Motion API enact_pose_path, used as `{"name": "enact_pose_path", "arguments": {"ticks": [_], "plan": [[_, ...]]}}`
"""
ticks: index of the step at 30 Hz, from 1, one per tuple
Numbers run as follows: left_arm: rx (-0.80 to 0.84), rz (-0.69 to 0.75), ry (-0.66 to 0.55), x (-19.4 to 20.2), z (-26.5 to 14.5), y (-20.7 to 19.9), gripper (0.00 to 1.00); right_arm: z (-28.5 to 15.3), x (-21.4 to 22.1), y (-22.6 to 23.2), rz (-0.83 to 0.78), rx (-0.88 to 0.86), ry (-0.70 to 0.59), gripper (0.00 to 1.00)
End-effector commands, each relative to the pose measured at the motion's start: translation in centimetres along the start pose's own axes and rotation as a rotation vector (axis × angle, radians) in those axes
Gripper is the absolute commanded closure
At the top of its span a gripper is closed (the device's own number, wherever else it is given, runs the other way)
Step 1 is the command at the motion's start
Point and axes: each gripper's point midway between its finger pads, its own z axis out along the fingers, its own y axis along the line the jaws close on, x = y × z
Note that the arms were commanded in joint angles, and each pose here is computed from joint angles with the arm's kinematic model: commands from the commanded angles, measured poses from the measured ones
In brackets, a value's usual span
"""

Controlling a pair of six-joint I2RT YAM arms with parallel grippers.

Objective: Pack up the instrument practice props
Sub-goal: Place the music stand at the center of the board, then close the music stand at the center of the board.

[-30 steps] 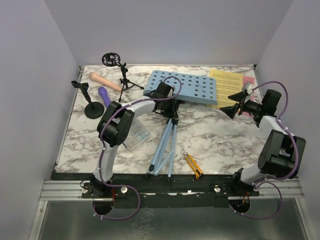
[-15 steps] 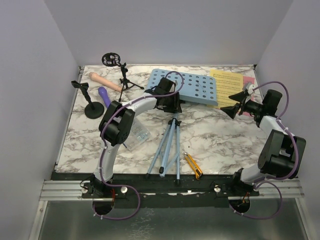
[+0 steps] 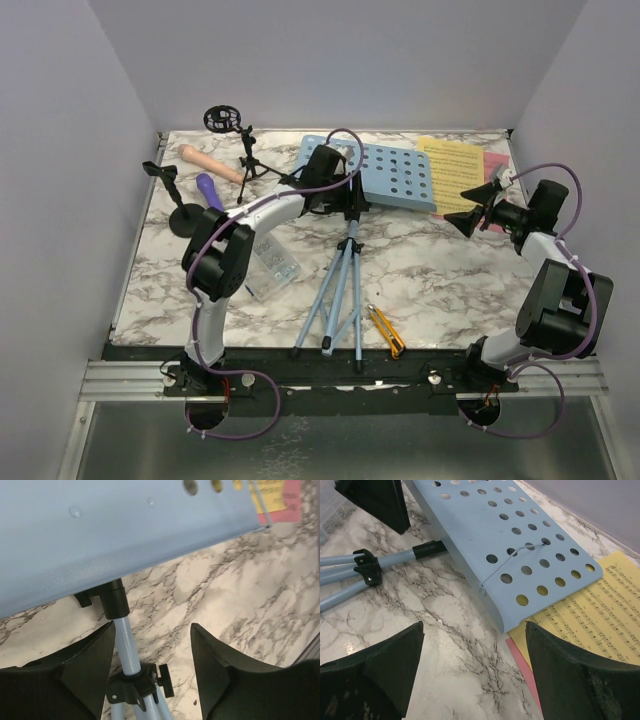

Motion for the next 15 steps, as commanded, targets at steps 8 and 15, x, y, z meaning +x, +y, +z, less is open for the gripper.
{"name": "enact_pose_path", "arguments": {"ticks": [8, 15], "plan": [[0.100, 0.082, -0.116, -0.7, -7.9, -3.4, 0.37, -0.4, -0.8, -0.2, -0.013, -0.008, -0.024, 0.14], [0.153, -0.005, -0.049, 4.9, -12.3, -3.7, 0.39, -0.6, -0.4, -0.3, -0.003, -0.003, -0.022, 0.14]]}}
